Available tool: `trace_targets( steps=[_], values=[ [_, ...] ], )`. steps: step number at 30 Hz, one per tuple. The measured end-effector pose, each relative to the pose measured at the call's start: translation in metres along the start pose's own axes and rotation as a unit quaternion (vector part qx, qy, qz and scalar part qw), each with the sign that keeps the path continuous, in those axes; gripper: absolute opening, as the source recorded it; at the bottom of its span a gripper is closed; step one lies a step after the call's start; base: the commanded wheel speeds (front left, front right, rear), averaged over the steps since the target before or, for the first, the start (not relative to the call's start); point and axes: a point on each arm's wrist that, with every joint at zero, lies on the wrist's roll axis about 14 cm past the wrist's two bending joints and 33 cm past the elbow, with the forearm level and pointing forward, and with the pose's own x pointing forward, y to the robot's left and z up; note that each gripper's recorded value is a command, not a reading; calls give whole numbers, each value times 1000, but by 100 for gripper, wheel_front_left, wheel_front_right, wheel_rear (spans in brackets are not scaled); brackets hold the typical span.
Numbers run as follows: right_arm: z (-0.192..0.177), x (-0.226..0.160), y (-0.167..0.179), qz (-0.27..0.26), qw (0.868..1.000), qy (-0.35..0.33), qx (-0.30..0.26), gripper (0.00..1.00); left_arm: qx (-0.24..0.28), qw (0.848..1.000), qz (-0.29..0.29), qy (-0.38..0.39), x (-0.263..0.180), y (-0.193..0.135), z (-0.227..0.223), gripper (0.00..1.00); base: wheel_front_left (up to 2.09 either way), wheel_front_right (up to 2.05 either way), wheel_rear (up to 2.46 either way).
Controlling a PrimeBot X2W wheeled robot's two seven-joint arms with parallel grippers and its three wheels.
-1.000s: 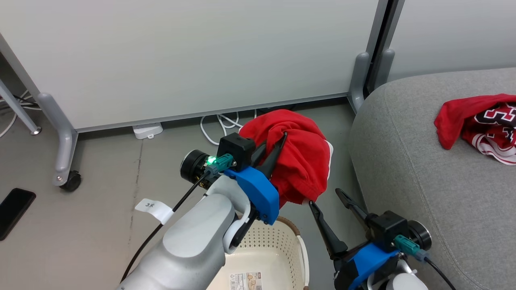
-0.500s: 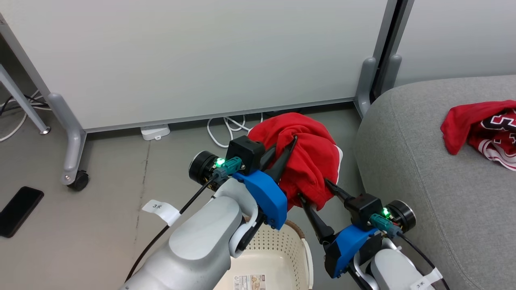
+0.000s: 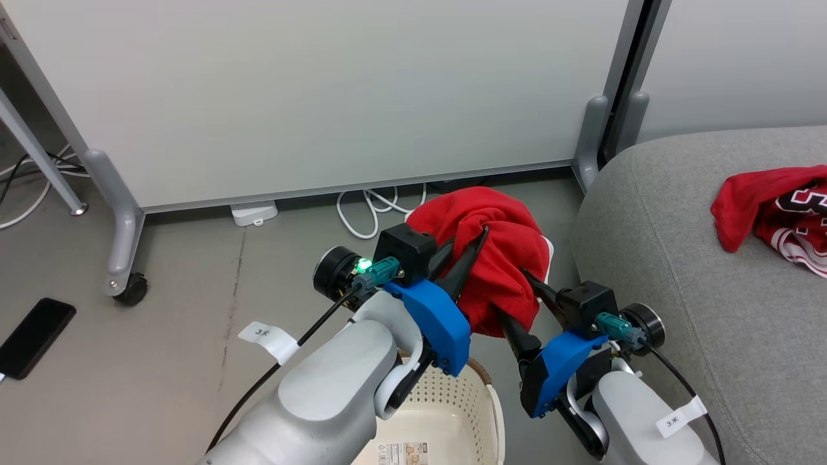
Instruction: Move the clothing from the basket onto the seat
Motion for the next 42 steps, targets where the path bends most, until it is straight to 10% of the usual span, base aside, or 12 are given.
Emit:
trace_targets(
  steps=[1, 23, 26, 42],
  values=[
    [0, 0, 0, 0, 1000, 0, 3, 0, -1, 1000, 0, 0, 0, 0, 0, 0, 0, 0, 0],
    [1, -3, -5, -10, 1000, -4, 24, 0, -1, 1000, 3, -2, -1, -3, 1, 1, 0, 0, 0],
    [0, -3, -5, -11, 1000, -3, 26, 0, -1, 1000, 3, -2, -1, -3, 1, 100, 0, 0, 0],
    [4, -3, -10, -18, 999, -11, 27, 0, -3, 1000, 10, -12, 1, 0, 3, 100, 0, 0, 0]
  ],
)
